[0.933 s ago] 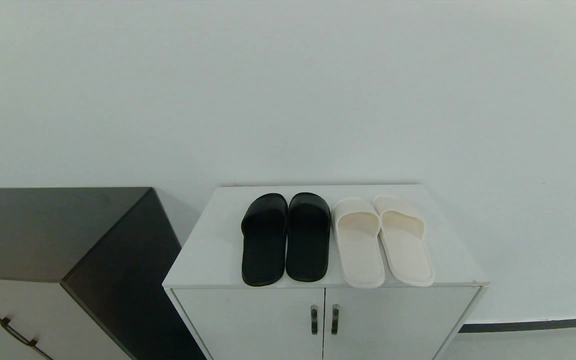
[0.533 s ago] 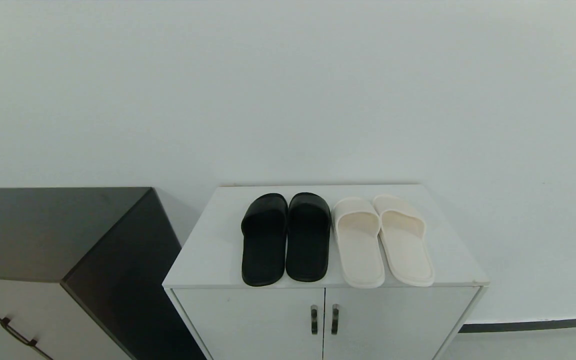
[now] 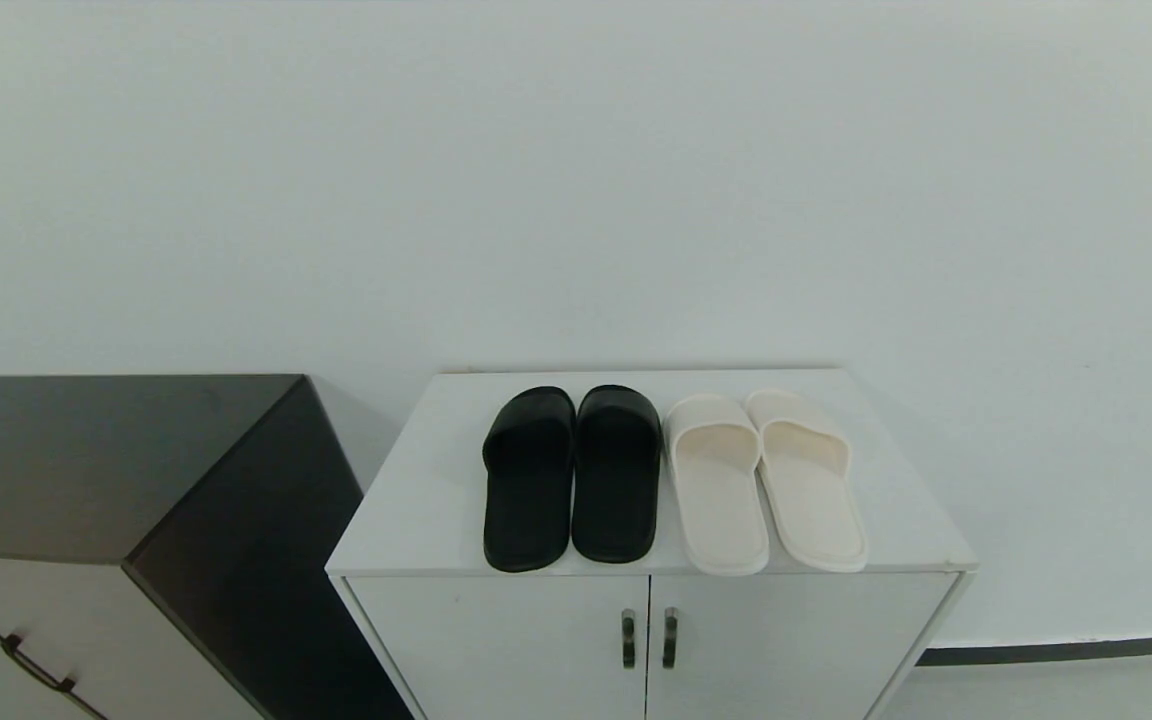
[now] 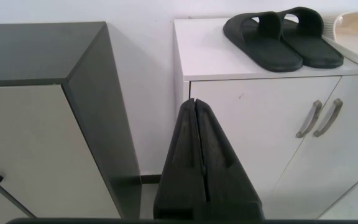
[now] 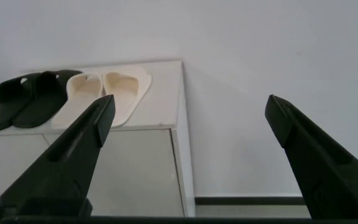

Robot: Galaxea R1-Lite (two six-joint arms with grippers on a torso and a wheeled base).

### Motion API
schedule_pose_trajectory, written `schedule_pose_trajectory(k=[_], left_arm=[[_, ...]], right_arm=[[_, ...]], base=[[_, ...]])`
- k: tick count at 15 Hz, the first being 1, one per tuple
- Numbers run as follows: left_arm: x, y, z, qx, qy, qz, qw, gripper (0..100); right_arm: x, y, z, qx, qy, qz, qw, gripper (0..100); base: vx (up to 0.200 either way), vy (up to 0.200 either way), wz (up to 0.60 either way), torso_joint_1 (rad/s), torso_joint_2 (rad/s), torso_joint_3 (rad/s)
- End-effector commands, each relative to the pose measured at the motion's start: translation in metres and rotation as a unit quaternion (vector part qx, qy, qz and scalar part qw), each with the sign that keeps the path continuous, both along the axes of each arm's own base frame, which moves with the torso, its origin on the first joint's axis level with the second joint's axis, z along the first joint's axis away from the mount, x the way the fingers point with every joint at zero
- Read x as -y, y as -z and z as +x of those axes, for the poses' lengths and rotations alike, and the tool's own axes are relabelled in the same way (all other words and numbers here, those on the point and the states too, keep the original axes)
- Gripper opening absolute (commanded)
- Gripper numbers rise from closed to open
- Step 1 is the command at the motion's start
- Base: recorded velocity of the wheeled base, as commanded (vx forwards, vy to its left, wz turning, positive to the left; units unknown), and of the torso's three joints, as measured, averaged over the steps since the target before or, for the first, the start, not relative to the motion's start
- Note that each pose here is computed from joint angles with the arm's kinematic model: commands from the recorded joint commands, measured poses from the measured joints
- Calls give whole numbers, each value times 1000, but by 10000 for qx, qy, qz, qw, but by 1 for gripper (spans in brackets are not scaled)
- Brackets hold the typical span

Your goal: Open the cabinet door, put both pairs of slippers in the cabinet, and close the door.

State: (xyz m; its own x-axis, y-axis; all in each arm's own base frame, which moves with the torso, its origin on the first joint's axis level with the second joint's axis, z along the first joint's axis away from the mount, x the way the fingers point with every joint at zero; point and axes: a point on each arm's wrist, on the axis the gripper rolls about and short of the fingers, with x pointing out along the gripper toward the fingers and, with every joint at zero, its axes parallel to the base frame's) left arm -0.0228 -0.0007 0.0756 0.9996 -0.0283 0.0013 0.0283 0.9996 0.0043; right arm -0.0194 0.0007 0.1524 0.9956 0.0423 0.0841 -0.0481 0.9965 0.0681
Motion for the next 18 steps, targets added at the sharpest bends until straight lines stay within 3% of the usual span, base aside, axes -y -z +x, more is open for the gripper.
schedule_pose_trajectory(k=[1,6,9,13,18], left_arm=[[0,0,0,-6,4,2,10000,0],[0,0,0,2,-3,9,10000,0],[0,0,0,-6,4,9,10000,0],[0,0,0,-6,4,9,10000,0],[0,0,0,-14,4,17,10000,0]], right_arm=[[-4,-8,63,-1302,-601,89,9896,100],[-28,-21,114,-1686,-1372,57,9761,100],[-76,-40,135,-1847,-1612,227,9692,100],[-137,-41,158,-2065,-1499,215,9667,100],[-185,-14,194,-2018,-1018,48,9741,100]], base=[[0,0,0,0,0,0],[0,0,0,0,0,0],[0,0,0,0,0,0],[0,0,0,0,0,0],[0,0,0,0,0,0]])
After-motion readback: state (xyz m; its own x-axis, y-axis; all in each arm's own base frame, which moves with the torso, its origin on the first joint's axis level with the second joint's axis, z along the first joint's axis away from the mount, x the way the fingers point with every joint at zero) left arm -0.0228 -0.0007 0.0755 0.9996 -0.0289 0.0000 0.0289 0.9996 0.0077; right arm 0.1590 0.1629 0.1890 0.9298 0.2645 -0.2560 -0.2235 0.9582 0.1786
